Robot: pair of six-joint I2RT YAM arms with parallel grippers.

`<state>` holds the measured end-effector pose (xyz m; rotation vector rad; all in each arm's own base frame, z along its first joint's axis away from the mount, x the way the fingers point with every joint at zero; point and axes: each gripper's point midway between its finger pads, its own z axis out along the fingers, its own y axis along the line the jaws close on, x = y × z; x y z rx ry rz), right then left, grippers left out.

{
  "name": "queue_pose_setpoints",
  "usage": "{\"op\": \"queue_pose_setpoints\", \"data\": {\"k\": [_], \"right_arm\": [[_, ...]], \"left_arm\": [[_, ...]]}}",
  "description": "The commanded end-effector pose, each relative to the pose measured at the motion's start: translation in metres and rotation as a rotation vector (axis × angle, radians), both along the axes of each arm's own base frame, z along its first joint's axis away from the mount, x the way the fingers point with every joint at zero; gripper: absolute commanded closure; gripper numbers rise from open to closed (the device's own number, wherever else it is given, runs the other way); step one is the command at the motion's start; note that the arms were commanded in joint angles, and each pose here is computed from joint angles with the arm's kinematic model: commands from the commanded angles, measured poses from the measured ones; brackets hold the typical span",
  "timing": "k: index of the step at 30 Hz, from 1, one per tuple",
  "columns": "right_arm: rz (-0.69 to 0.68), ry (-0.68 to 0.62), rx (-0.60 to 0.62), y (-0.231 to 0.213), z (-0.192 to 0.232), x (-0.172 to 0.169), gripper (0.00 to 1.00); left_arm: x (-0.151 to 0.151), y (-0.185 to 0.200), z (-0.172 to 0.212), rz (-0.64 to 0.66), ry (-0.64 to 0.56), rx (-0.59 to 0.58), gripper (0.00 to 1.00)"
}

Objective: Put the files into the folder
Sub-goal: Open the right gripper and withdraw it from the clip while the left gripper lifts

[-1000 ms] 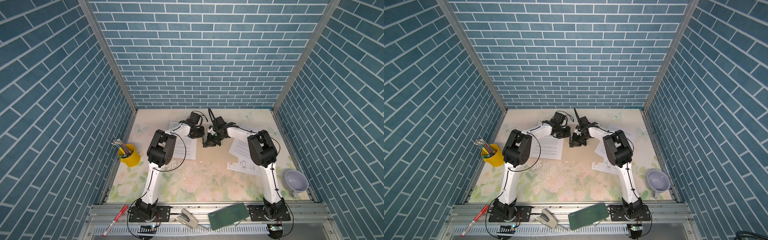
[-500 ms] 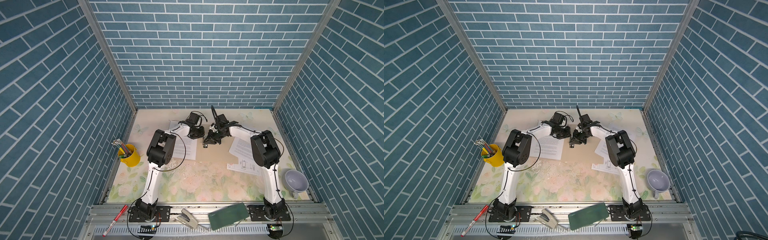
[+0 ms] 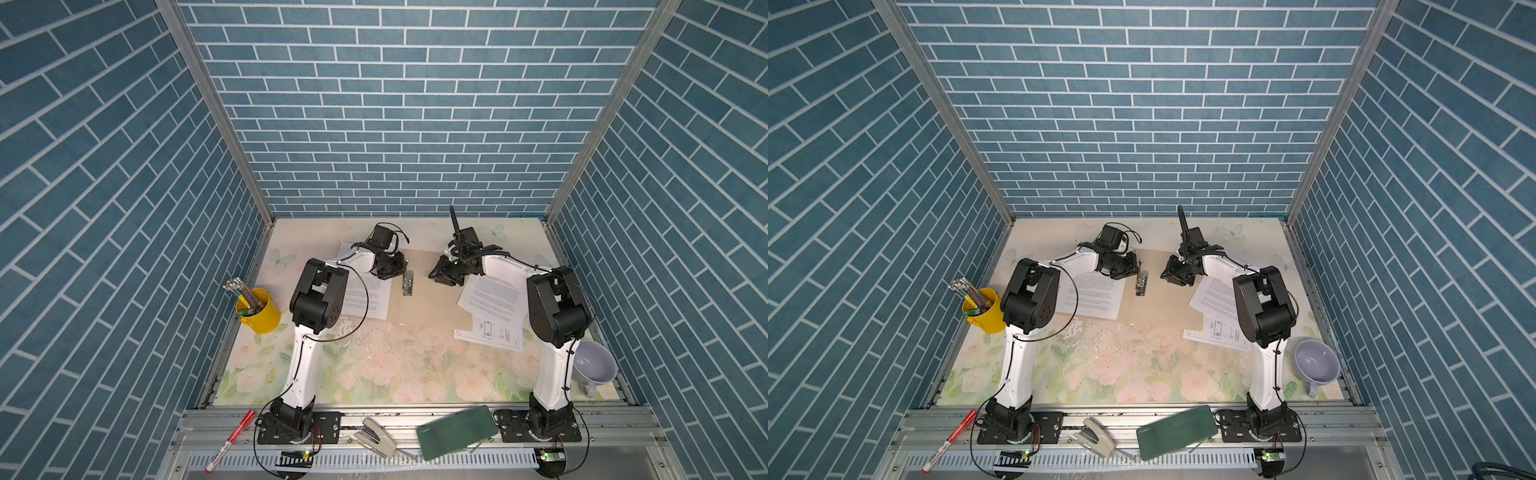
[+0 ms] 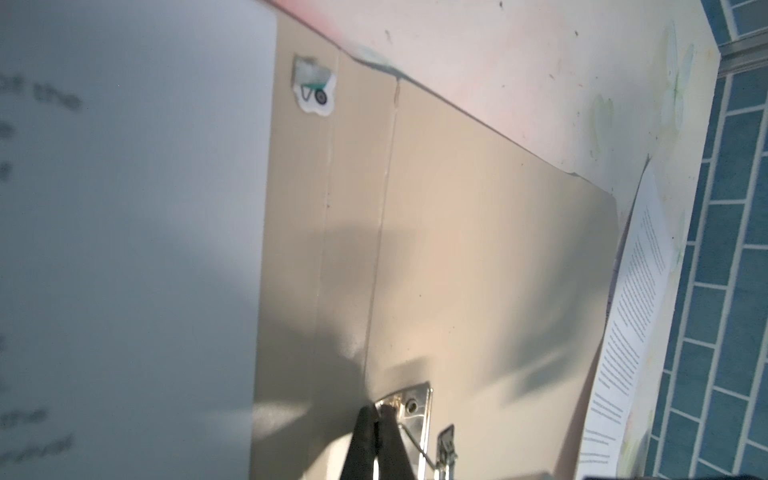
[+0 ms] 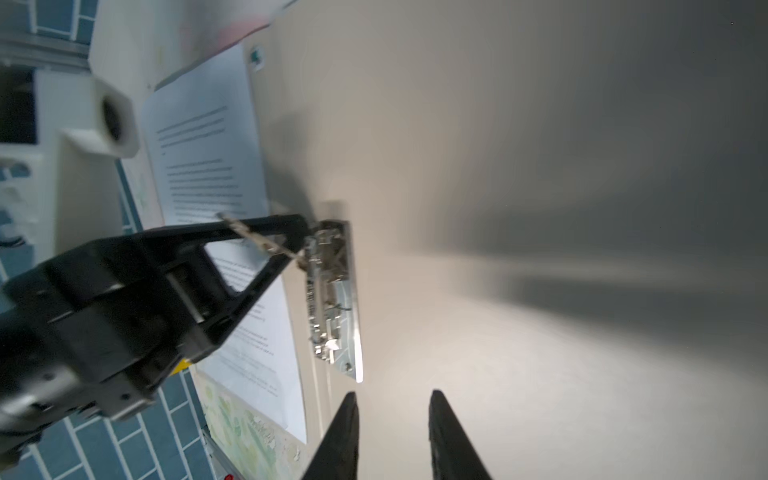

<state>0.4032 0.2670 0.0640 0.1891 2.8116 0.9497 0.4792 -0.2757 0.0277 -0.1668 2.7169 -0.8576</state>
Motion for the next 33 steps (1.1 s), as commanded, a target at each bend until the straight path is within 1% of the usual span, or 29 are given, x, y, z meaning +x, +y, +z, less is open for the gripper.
{"op": "queue_pose_setpoints", "data": {"k": [1,8,11,16,20,23,27,30,33], "right_arm": [[0.013,0.033,-0.058,-0.014,-0.020,-0.008,0.69],[0.064,0.077,-0.013,-0.005,-0.033,-0.010,0.67],[0.074,0.078,-0.003,-0.005,-0.034,-0.008,0.66],[0.086,0.057,0.028,-0.001,-0.025,0.000,0.65],[0.093,0.072,0.049,0.002,-0.027,0.001,0.65],[0.085,0.087,0.047,0.002,-0.028,0.001,0.65],[0.044,0.078,0.029,-0.002,-0.028,0.009,0.64],[-0.011,0.068,0.012,-0.005,-0.024,0.018,0.65],[-0.054,0.034,0.032,-0.003,-0.015,0.028,0.64]], "left_arm": [[-0.008,0.018,-0.013,0.076,0.075,0.033,0.88],[0.003,0.026,0.005,0.132,0.058,0.022,0.61],[0.007,0.029,0.013,0.143,0.054,0.032,0.55],[0.009,0.038,0.025,0.170,0.039,0.053,0.50],[0.011,0.042,0.037,0.200,0.021,0.030,0.44],[0.012,0.035,0.047,0.171,0.010,-0.004,0.43],[0.009,0.025,0.060,0.112,-0.011,-0.061,0.41],[0.004,0.029,0.059,0.065,-0.011,-0.035,0.40],[-0.002,0.034,0.060,0.022,-0.021,-0.007,0.31]]}}
